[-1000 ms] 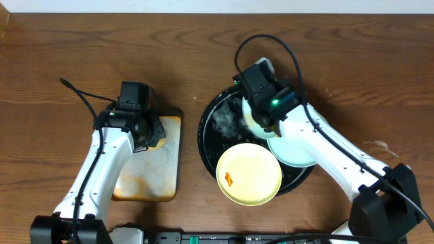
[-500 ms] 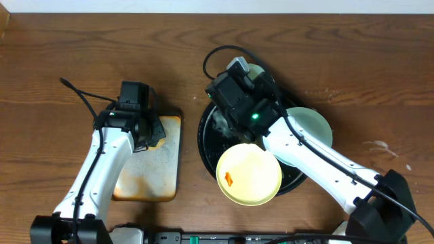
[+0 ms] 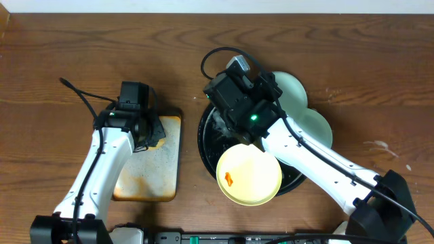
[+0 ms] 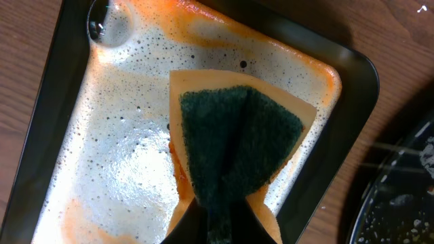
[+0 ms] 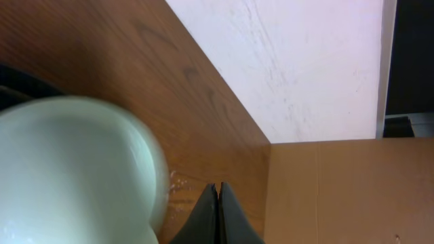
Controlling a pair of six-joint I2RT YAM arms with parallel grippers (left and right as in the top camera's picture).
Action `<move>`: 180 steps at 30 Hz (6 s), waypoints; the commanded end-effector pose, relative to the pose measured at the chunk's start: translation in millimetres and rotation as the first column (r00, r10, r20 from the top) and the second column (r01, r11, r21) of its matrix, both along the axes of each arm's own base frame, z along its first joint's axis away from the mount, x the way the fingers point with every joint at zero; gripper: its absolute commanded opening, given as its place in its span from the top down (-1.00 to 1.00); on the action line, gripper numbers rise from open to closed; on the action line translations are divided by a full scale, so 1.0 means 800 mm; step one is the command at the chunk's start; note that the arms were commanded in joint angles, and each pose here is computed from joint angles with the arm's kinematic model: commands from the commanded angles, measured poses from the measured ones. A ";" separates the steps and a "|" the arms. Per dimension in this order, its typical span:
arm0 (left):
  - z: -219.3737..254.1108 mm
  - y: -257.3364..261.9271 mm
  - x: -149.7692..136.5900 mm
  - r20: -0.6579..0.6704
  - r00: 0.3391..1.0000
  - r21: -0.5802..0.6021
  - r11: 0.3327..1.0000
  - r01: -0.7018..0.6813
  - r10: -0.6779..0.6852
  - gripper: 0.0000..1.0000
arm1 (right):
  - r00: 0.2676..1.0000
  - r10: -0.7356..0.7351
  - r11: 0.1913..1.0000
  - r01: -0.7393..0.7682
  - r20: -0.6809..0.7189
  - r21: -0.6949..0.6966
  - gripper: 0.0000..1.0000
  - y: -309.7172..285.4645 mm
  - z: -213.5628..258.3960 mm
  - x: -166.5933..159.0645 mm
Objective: Clean dirty plates on tray and stack at the side
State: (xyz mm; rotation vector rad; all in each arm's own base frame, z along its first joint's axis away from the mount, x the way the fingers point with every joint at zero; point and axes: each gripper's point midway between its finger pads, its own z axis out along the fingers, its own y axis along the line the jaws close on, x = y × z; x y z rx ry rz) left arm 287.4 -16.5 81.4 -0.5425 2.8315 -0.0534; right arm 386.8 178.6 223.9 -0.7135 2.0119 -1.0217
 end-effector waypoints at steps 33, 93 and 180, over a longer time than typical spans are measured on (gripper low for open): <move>-0.004 0.003 -0.003 -0.014 1.000 0.015 1.000 0.017 -0.016 0.83 | 0.596 -0.037 0.163 0.796 -0.802 0.583 0.20 -0.103 -0.181 -0.072; -0.005 0.003 -0.004 -0.019 1.000 0.015 1.000 0.017 -0.017 0.83 | 0.982 -0.146 0.887 0.182 -0.116 0.424 0.98 -0.110 -0.012 -0.026; -0.005 0.003 -0.006 -0.022 1.000 0.015 1.000 0.018 -0.017 0.84 | 0.423 -0.655 -0.194 0.707 -0.627 0.680 0.98 -0.476 -0.168 -0.104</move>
